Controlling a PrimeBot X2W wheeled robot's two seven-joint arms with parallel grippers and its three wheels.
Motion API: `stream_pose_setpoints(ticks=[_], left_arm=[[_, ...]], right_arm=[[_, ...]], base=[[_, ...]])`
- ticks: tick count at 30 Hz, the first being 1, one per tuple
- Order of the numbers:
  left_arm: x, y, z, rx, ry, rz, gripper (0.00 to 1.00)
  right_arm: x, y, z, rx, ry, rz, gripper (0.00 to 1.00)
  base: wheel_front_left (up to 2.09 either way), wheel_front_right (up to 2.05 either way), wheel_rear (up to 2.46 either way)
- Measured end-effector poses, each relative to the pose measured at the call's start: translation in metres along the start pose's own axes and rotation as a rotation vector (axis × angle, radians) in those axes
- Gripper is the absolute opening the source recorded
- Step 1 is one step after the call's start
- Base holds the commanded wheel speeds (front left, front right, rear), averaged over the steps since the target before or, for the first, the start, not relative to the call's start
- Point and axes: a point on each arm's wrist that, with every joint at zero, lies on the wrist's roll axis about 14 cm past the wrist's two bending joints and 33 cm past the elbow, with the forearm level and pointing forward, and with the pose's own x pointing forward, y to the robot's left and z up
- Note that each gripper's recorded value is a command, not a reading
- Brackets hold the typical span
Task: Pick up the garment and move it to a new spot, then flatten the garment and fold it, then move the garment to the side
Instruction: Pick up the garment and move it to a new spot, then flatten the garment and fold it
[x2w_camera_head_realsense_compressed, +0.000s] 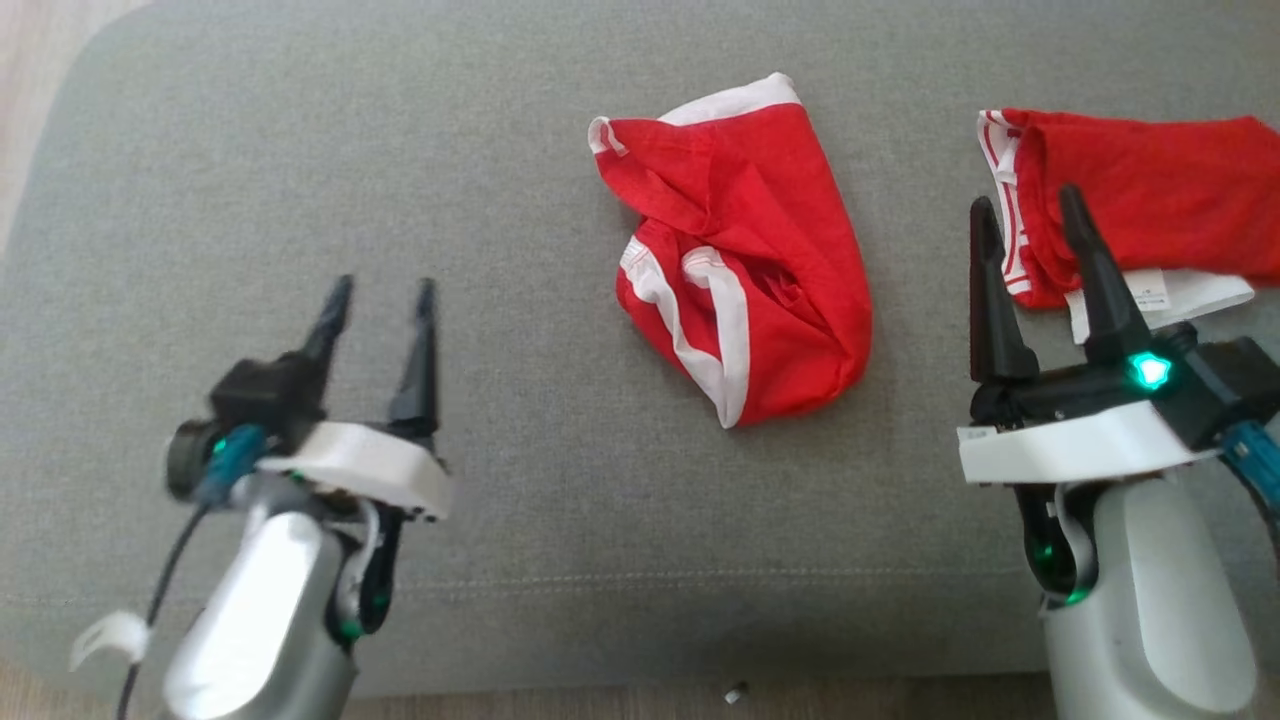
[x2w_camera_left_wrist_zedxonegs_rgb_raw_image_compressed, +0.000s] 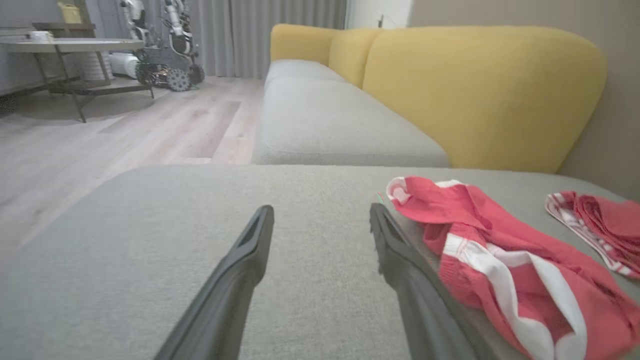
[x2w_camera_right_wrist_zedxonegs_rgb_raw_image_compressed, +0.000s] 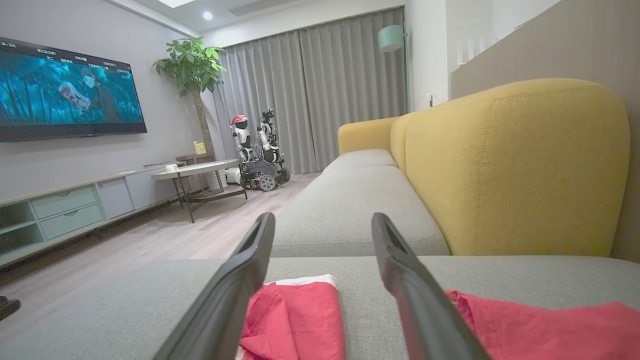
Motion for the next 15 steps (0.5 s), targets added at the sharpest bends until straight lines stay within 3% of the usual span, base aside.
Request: stream_pose_setpoints(ticks=[6,15], left_arm=[[-0.015,0.024,0.02,-0.056,-0.077,0.114,1.0],[-0.027,0.022,0.02,-0.09,-0.095,0.128,1.0]], right_arm=[[-0.005,0.0,-0.002,0.001,0.014,-0.004,1.0],[-0.008,0.001,-0.007,-0.005,0.037,-0.003,1.0]], base=[[0.0,0.0,0.0],[0.0,0.0,0.0]])
